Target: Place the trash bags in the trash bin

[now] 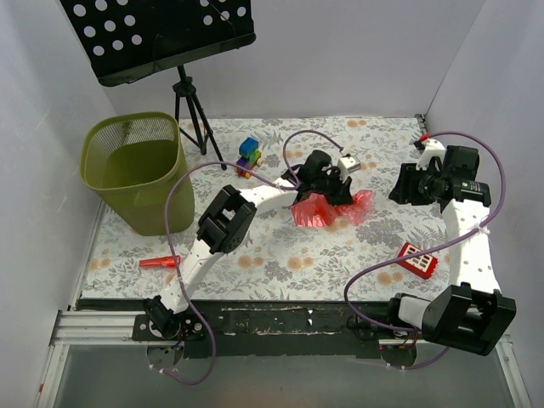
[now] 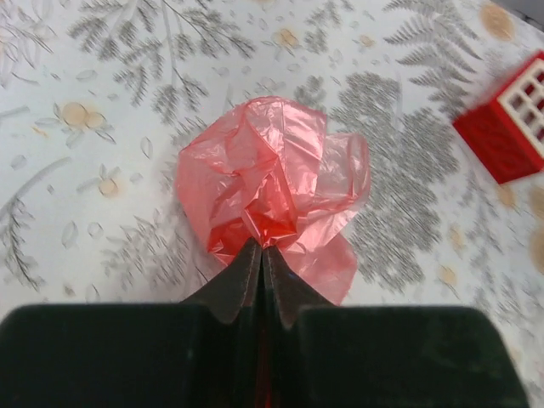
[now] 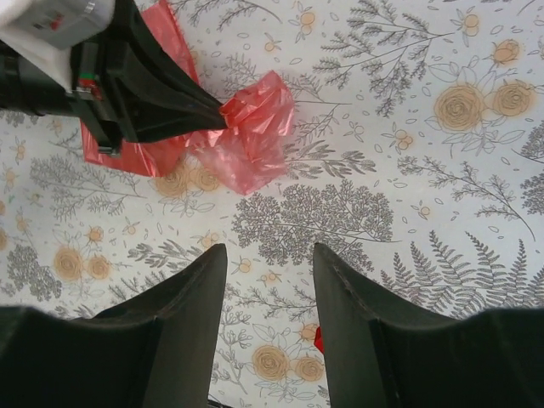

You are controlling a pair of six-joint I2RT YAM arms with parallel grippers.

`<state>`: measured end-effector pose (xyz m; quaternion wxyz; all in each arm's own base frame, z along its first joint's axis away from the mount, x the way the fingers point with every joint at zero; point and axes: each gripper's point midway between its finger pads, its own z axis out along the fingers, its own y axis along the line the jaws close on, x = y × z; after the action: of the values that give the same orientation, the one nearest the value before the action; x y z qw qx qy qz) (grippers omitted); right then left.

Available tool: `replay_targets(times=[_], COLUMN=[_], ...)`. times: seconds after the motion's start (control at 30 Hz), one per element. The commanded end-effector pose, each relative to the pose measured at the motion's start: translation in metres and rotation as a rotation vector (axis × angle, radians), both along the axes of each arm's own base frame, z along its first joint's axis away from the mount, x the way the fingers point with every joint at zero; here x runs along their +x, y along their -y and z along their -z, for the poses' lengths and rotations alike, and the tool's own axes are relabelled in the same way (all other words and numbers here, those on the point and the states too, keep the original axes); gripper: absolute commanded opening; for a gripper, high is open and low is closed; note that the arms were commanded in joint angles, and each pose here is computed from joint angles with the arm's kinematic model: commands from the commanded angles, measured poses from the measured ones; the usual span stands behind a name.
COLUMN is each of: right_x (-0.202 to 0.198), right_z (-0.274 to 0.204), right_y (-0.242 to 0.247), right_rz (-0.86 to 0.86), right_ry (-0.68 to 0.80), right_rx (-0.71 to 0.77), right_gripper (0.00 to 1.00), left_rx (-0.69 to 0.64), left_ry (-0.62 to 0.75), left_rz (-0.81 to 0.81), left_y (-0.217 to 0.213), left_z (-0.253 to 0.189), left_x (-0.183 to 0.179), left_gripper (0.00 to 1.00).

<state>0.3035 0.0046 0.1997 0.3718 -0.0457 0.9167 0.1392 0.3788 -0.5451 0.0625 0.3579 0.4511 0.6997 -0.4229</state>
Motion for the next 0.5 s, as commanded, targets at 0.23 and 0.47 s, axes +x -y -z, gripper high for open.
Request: replay_targets(times=[0.23, 0.47], right_x=[-0.002, -0.029], right_z=[-0.034, -0.106], right_y=[-0.049, -0.112], right_rz=[-0.342, -0.700], right_ry=[0.215, 0.373], right_rx=[0.137, 0.490], right_gripper=[0.60, 0.68], left_rx=[-0.358, -0.359], left_ry=[0.139, 0.340], left_rz=[0.260, 0.330], left_y=[-0.103, -0.154], left_z=[-0.252, -0.292], left_x=[-0.092, -0.142], left_gripper=[0.00, 0.00])
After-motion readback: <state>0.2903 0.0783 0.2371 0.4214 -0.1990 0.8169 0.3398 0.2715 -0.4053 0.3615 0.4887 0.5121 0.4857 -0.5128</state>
